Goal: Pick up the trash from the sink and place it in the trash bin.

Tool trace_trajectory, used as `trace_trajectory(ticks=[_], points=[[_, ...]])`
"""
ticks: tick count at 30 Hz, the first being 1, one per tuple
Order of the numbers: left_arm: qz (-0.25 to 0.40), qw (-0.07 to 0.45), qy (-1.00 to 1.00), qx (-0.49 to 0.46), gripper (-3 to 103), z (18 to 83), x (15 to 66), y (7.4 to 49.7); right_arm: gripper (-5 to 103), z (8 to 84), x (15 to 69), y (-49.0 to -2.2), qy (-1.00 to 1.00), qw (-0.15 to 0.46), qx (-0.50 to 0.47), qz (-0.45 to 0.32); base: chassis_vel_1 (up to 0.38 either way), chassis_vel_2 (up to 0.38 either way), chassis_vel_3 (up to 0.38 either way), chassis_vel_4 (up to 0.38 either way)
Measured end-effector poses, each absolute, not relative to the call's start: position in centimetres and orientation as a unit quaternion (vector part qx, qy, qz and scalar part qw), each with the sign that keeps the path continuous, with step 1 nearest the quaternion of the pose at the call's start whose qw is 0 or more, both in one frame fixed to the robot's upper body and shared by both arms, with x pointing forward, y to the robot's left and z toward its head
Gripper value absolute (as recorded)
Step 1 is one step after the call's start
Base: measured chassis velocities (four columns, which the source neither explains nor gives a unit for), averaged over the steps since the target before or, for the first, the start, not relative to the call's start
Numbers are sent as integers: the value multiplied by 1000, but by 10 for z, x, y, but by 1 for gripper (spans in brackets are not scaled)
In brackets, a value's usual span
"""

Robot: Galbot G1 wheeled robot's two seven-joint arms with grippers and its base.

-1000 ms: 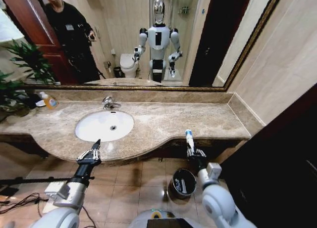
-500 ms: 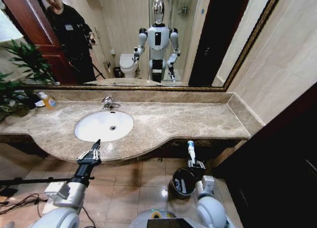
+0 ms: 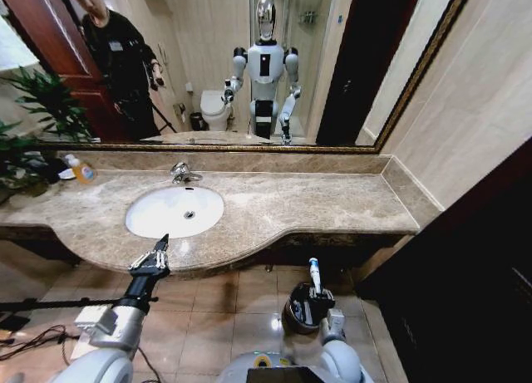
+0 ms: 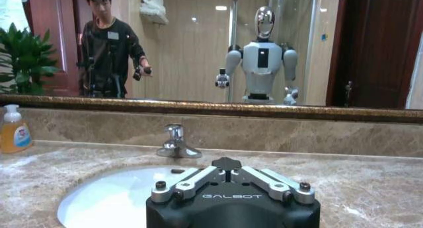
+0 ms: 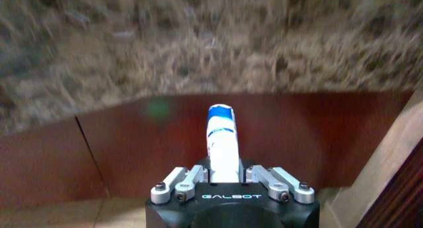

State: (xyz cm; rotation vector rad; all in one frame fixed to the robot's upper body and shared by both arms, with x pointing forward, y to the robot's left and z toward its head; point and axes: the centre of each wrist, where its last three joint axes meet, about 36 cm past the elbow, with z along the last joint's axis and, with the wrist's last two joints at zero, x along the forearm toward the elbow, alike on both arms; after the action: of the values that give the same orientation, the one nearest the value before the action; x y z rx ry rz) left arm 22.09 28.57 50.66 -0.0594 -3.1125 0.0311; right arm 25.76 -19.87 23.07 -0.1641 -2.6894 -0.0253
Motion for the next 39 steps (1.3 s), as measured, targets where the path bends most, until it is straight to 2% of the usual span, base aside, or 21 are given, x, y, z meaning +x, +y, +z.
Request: trace_trajectory(ticks=[9, 23, 24, 25, 27, 28, 29, 31, 35, 36, 38, 39], points=[[10, 14, -1000, -19, 0, 507, 221, 286, 25, 196, 280, -204, -961, 270, -49, -46, 0, 0, 0, 0], [10, 14, -1000, -19, 0, 507, 221, 286, 25, 159, 291, -199, -946, 316, -64, -20, 0, 0, 0, 0], [10, 14, -1000, -19, 0, 507, 221, 286, 22, 157, 290, -199, -946, 317, -64, -18, 0, 0, 0, 0], [10, 14, -1000, -19, 0, 507, 221, 286, 25, 155, 288, -200, -946, 318, -67, -13, 0, 0, 0, 0], [10, 14, -1000, -19, 0, 507, 221, 286, 25, 153, 287, -199, -945, 318, -71, -9, 0, 0, 0, 0], [10, 14, -1000, -19, 0, 507, 221, 286, 36, 151, 286, -199, -945, 317, -77, -5, 0, 0, 0, 0], [10, 14, -1000, -19, 0, 507, 221, 286, 42, 149, 287, -199, -945, 315, -83, 0, 0, 0, 0, 0], [10, 14, -1000, -19, 0, 507, 221, 286, 42, 148, 287, -199, -945, 315, -86, 2, 0, 0, 0, 0], [10, 14, -1000, -19, 0, 507, 221, 286, 63, 144, 286, -198, -945, 312, -96, 7, 0, 0, 0, 0], [10, 14, -1000, -19, 0, 507, 221, 286, 63, 144, 286, -198, -945, 312, -96, 7, 0, 0, 0, 0], [10, 14, -1000, -19, 0, 507, 221, 286, 74, 144, 286, -196, -946, 309, -99, 7, 0, 0, 0, 0], [10, 14, -1000, -19, 0, 507, 221, 286, 74, 144, 286, -196, -946, 309, -99, 7, 0, 0, 0, 0]])
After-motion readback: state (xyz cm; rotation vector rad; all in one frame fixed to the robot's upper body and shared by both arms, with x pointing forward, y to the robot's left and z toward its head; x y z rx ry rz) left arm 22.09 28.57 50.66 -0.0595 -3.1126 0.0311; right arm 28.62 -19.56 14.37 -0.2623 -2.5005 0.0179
